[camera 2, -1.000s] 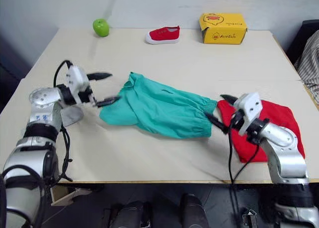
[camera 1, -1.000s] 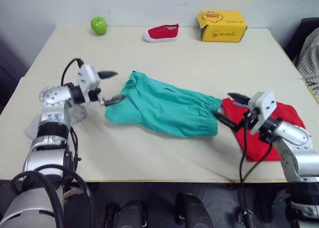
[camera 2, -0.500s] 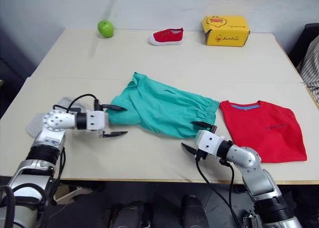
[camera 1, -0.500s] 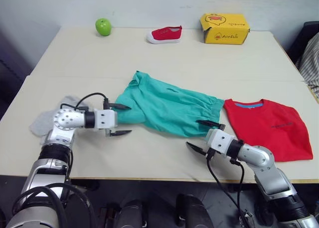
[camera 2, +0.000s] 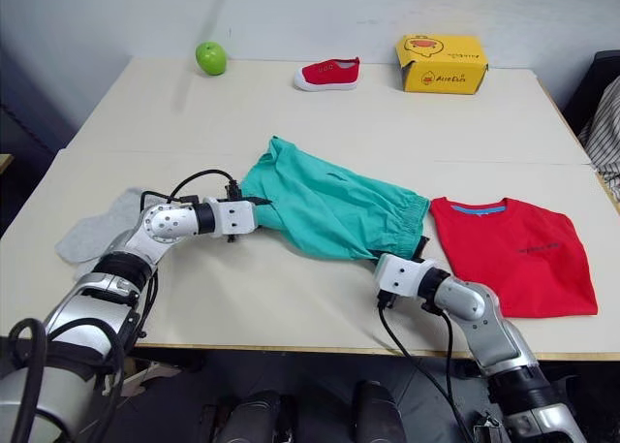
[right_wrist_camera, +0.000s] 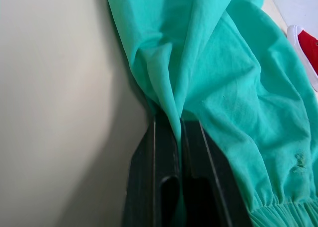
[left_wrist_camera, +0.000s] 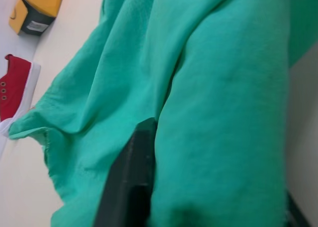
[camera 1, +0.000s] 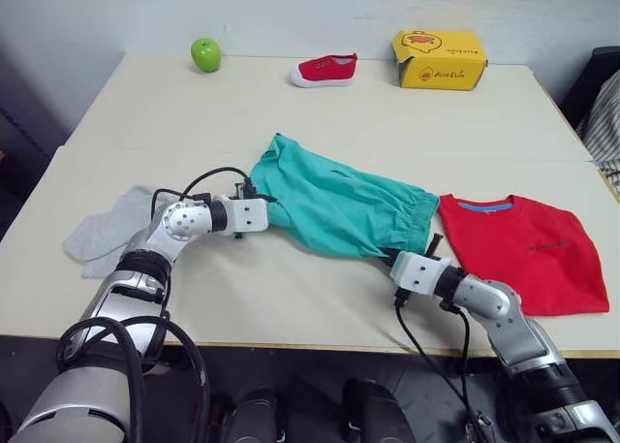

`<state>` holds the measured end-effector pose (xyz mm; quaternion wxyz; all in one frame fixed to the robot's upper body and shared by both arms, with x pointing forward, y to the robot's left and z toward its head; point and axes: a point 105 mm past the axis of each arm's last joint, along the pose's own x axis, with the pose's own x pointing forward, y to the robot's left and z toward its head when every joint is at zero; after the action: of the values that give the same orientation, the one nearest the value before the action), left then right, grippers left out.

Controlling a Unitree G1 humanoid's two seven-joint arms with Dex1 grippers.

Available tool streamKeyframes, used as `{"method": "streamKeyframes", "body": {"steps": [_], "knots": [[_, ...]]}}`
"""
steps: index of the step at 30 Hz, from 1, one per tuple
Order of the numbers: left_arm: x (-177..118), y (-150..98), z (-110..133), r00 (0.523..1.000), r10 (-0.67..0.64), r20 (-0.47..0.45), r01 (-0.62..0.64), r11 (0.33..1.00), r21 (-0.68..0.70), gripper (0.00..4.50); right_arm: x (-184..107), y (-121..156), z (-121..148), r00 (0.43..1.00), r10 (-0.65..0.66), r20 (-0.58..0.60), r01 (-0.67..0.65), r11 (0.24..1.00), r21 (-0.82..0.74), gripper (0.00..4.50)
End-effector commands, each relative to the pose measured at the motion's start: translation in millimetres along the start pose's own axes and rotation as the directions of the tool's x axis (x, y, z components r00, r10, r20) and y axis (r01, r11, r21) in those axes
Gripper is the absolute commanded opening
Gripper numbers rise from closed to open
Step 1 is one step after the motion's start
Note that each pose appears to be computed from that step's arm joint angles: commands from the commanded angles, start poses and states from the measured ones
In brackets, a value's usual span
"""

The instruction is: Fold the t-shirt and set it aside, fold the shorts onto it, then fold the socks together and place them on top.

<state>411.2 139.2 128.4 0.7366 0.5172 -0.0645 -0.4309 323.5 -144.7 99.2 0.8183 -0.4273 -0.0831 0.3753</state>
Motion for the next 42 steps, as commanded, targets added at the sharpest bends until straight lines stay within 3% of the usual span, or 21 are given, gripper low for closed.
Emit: {"method": "streamKeyframes", "body": {"steps": [1, 2, 4, 8, 12, 20, 26, 31, 33, 36, 38, 40, 42], "knots": [[-9, -20, -27, 0.991, -0.070, -0.111, 0.064, 0.996, -0.060, 0.27, -4, -10, -1, 1.000, -0.003, 0.017, 0.004, 0.999, -0.041, 0.00], [-12, -21, -29, 0.991, -0.073, -0.112, 0.066, 0.996, -0.066, 0.03, -4, -12, -2, 1.000, 0.001, 0.019, 0.000, 0.999, -0.047, 0.00], [-21, -23, -28, 0.994, -0.081, -0.078, 0.075, 0.994, -0.082, 0.03, -5, -15, -3, 1.000, 0.011, 0.026, -0.009, 0.998, -0.056, 0.00], [-57, -28, -15, 0.994, -0.080, 0.077, 0.088, 0.990, -0.109, 0.03, -13, -20, 0, 0.995, 0.048, 0.082, -0.041, 0.996, -0.076, 0.00], [-88, -40, 0, 0.989, -0.064, 0.136, 0.081, 0.989, -0.125, 0.03, -23, -16, 2, 0.988, 0.085, 0.128, -0.078, 0.995, -0.064, 0.00], [-121, -87, 33, 0.989, -0.052, 0.138, 0.081, 0.974, -0.211, 0.03, -45, 14, 8, 0.972, 0.173, 0.162, -0.171, 0.985, -0.029, 0.00], [-127, -103, 47, 0.992, -0.025, 0.127, 0.067, 0.940, -0.335, 0.03, -52, 33, 13, 0.970, 0.175, 0.172, -0.194, 0.976, 0.099, 0.00], [-138, -103, 58, 0.987, -0.018, 0.161, 0.082, 0.914, -0.398, 1.32, -58, 37, 24, 0.951, 0.231, 0.203, -0.261, 0.956, 0.132, 1.29], [-152, -101, 67, 0.976, -0.008, 0.219, 0.125, 0.843, -0.524, 1.94, -69, 36, 40, 0.928, 0.264, 0.263, -0.318, 0.929, 0.189, 1.97], [-170, -98, 78, 0.959, -0.007, 0.282, 0.203, 0.712, -0.673, 1.94, -85, 32, 57, 0.903, 0.285, 0.321, -0.391, 0.856, 0.339, 1.97], [-187, -94, 89, 0.934, -0.035, 0.355, 0.309, 0.577, -0.756, 1.94, -95, 24, 72, 0.891, 0.265, 0.370, -0.429, 0.757, 0.492, 1.97], [-196, -84, 95, 0.919, -0.044, 0.392, 0.354, 0.530, -0.771, 1.97, -95, 12, 82, 0.893, 0.215, 0.396, -0.425, 0.695, 0.580, 1.57], [-197, -69, 99, 0.912, -0.005, 0.411, 0.356, 0.507, -0.785, 1.55, -88, 4, 87, 0.901, 0.165, 0.401, -0.398, 0.682, 0.614, 1.00]]}}
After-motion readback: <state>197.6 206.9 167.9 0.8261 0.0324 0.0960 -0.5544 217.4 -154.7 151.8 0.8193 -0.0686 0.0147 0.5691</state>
